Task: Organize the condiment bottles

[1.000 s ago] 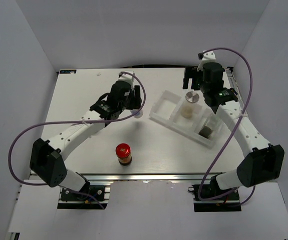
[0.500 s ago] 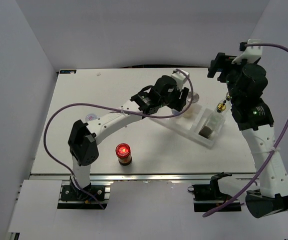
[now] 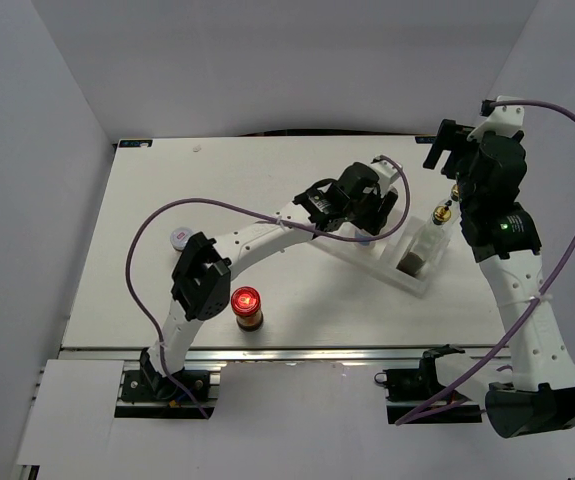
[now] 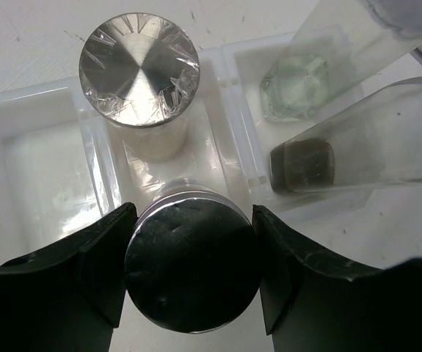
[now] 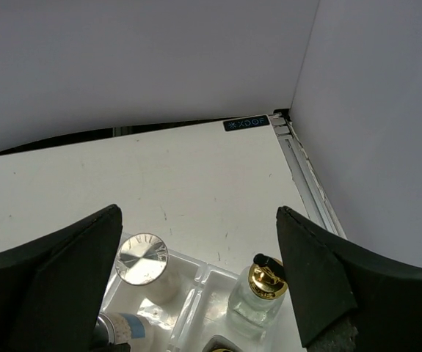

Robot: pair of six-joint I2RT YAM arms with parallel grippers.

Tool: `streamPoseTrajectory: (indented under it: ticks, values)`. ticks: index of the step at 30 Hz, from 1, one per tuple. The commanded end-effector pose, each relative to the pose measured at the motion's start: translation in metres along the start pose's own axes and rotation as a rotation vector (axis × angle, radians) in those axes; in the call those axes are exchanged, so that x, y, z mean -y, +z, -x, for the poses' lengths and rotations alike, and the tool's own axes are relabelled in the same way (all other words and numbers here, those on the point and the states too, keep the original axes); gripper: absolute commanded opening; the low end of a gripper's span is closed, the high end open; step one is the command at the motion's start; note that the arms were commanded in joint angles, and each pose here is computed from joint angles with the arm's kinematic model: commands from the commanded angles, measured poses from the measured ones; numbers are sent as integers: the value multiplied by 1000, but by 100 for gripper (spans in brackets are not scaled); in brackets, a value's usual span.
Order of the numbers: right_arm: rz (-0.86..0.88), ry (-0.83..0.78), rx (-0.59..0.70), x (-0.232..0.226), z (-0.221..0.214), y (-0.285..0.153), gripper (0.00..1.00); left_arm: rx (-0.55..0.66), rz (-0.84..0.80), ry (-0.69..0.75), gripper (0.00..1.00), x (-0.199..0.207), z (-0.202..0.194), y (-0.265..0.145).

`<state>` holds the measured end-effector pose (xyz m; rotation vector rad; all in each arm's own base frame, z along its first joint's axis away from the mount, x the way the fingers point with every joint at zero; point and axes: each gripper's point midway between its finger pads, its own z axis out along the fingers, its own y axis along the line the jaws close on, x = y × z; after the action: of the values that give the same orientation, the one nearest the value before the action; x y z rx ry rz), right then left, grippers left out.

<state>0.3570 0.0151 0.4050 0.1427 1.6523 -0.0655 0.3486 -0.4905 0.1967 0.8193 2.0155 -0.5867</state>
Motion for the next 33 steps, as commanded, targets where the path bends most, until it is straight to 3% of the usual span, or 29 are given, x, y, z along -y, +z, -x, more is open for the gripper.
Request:
streamPoseTrajectory:
  ticks: [1, 6, 8, 11, 15, 18, 19, 24, 26, 33]
  values:
    - [-27, 20, 57, 8, 14, -4, 89, 147, -30, 0, 0, 8, 53, -13]
    - [-32, 17, 56, 10, 10, -3, 89, 133, -22, -7, 0, 7, 46, 0]
    - [-32, 16, 55, 11, 10, -2, 89, 124, -16, -10, 8, 6, 42, 6]
    - [-38, 15, 54, 12, 9, -2, 89, 106, 3, -19, 8, 3, 34, 16]
    - [-39, 9, 45, 12, 5, 0, 89, 81, 1, -23, 18, 3, 24, 26]
    - [-36, 3, 37, 11, 3, 3, 89, 71, -8, -22, 36, 5, 20, 30]
    - [-36, 1, 36, 11, 3, 4, 89, 67, -9, -20, 49, 5, 19, 31]
    - [-16, -4, 23, 7, 0, 6, 89, 65, -7, -17, 81, 5, 22, 28]
    - [12, -11, 20, 3, 0, 7, 89, 68, -8, -13, 98, 5, 27, 23]
    - [215, -61, 7, -30, 0, 1, 89, 110, 52, 36, 98, -5, 65, -24]
